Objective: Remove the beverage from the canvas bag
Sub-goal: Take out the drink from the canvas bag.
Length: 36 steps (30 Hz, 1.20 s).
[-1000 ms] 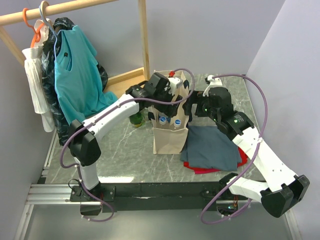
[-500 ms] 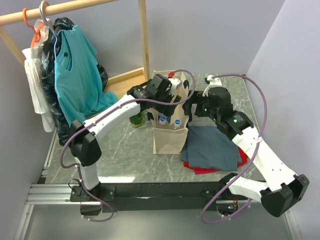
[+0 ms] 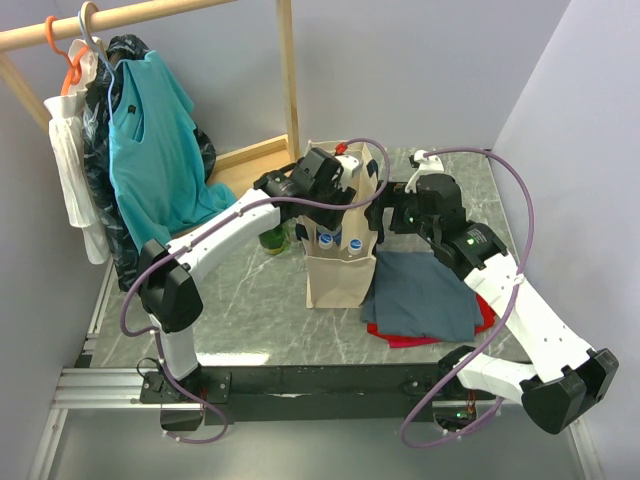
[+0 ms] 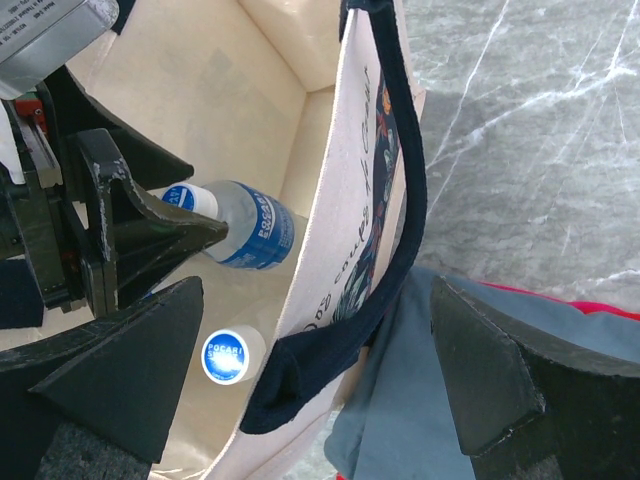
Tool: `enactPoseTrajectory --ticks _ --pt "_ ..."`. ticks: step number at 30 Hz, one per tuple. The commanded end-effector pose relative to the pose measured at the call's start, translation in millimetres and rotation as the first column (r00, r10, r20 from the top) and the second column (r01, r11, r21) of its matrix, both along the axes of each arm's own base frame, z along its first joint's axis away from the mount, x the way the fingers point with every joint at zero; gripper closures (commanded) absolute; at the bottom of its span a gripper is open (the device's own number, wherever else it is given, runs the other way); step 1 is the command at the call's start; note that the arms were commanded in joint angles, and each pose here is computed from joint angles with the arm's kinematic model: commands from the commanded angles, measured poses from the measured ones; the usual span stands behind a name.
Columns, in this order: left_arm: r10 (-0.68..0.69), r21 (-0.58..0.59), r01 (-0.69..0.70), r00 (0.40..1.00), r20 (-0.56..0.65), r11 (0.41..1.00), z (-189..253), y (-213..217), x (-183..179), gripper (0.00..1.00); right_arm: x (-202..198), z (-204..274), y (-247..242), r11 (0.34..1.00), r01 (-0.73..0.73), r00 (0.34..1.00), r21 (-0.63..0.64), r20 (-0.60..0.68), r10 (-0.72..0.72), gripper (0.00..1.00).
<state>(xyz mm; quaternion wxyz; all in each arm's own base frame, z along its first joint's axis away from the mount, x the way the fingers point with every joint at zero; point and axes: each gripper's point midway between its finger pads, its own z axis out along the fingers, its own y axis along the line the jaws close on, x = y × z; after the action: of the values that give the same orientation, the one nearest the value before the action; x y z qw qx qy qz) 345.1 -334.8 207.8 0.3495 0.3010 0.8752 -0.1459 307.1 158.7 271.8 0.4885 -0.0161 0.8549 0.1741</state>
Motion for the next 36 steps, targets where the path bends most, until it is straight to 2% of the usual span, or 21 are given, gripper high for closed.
enactPoseTrajectory --ticks 1,11,14,16,19,24,26,29,33,34,36 --pt "0.015 -0.056 -0.012 0.998 0.054 0.998 32.3 -0.7 0.1 0.47 6.9 8.4 0.2 1.0 0.01 0.999 0.015 0.032 -0.01 0.0" --pt "0.025 -0.031 -0.024 0.999 0.047 0.999 24.4 1.3 2.4 0.59 7.3 9.8 0.7 1.0 0.008 0.999 0.017 0.036 -0.009 0.0" --pt "0.028 -0.024 -0.027 0.999 0.042 0.999 23.4 2.0 2.4 0.56 7.3 9.3 0.4 1.0 0.009 0.999 0.014 0.034 -0.009 0.0" --pt "0.026 -0.022 -0.025 0.999 0.043 0.999 24.0 1.9 2.6 0.49 7.9 9.5 0.0 1.0 0.01 0.999 0.013 0.034 -0.01 0.0" --pt "0.033 -0.021 -0.032 0.998 0.047 0.999 25.4 2.8 3.5 0.46 8.2 9.6 1.1 1.0 0.008 0.999 0.015 0.035 -0.008 0.0" --pt "0.036 -0.011 -0.035 0.998 0.048 0.999 24.6 5.1 3.4 0.47 8.0 6.7 1.7 1.0 0.006 1.0 0.015 0.029 -0.006 0.0" --pt "0.028 -0.014 -0.027 0.999 0.045 1.0 24.0 4.0 1.6 0.52 8.1 7.7 1.5 1.0 0.008 1.0 0.016 0.03 -0.008 0.0" --pt "0.035 -0.004 -0.035 0.998 0.044 0.999 22.3 5.9 3.0 0.52 7.7 8.4 1.3 1.0 0.007 0.999 0.018 0.032 -0.008 0.0" --pt "0.035 -0.004 -0.035 0.999 0.04 0.999 20.5 5.8 1.5 0.58 7.6 8.2 0.0 1.0 0.011 0.999 0.015 0.032 -0.012 0.0" --pt "0.039 -0.006 -0.039 0.998 0.045 0.999 21.7 6.3 2.0 0.64 7.2 8.2 0.7 1.0 0.008 0.999 0.015 0.032 -0.009 0.0" --pt "0.04 -0.006 -0.04 0.998 0.043 0.999 22.0 6.9 1.4 0.69 7.2 7.2 0.7 1.0 0.008 0.999 0.015 0.03 -0.009 0.0"
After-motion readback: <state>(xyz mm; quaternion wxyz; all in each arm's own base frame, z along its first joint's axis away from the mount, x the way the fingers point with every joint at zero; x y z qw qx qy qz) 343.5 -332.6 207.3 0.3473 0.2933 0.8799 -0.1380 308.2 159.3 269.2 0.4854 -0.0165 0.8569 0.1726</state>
